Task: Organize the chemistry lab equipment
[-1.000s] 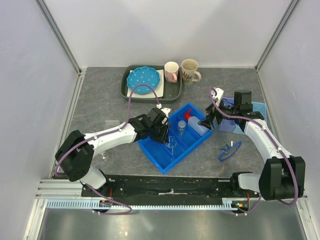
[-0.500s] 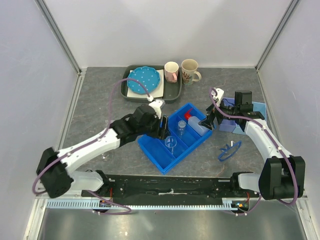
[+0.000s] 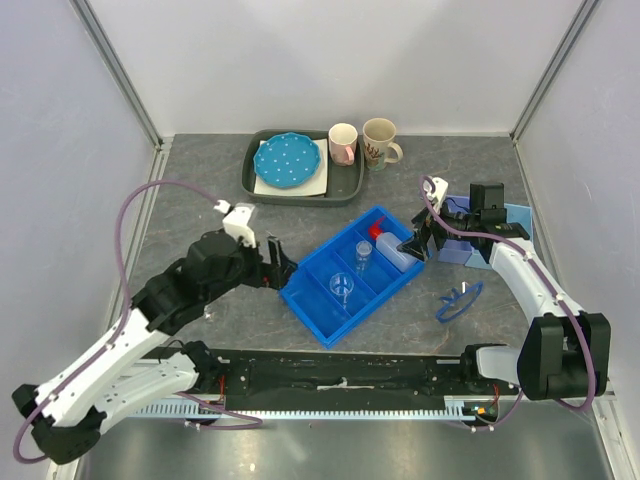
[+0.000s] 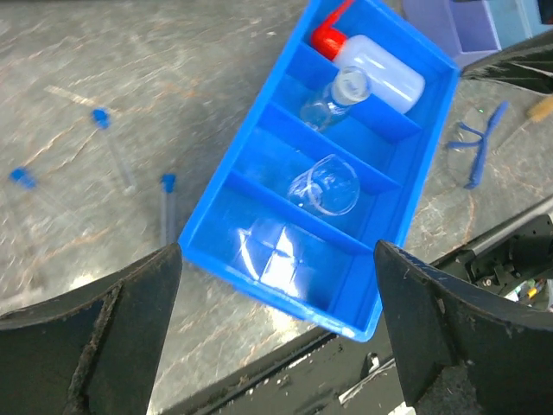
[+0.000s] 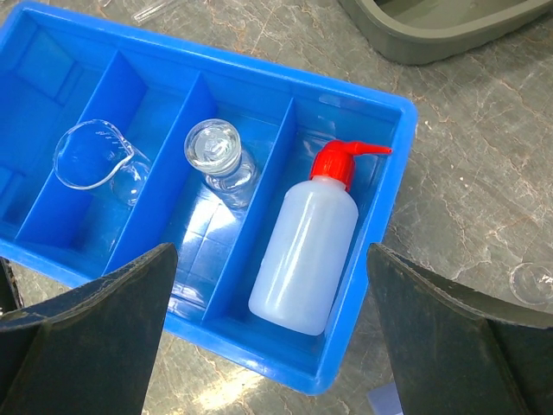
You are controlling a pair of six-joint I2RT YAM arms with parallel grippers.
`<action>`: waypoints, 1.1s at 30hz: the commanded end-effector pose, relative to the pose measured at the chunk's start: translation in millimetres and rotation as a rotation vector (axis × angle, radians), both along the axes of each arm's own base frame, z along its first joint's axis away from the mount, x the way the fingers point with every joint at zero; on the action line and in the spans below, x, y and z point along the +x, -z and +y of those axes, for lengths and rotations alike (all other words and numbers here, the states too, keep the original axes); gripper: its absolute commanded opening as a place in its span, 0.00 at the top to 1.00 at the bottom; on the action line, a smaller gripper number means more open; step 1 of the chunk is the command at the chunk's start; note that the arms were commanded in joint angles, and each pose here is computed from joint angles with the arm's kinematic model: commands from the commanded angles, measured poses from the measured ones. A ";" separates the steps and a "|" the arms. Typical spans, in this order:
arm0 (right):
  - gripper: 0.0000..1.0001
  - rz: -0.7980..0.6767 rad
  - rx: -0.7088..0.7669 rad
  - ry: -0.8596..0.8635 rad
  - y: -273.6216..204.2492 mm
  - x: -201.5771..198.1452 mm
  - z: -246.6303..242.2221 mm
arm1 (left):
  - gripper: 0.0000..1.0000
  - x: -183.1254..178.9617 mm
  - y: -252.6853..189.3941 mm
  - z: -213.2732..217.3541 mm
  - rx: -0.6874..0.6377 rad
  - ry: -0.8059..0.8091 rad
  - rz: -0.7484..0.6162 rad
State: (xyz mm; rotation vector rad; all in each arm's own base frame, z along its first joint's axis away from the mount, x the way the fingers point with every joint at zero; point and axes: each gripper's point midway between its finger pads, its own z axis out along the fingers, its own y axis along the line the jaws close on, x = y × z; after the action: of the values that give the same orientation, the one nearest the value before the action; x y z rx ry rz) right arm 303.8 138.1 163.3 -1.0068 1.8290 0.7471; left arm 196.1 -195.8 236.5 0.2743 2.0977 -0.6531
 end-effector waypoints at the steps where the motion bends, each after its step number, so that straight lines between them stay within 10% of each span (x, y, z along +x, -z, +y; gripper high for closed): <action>1: 0.02 -0.078 0.022 -0.038 -21.0 0.8 3.9 | 0.00 -10.1 6.4 45.3 0.014 -0.204 0.071; 33: 0.02 -0.111 0.039 -0.063 -36.6 -6.3 6.9 | 0.00 -16.7 122.4 218.2 0.161 -1.340 0.636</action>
State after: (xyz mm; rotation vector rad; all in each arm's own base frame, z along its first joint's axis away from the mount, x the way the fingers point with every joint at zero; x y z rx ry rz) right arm 295.3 140.6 179.7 -1.0241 1.7762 0.7454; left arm 189.6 16.9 121.4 -1.1202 2.3980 0.2793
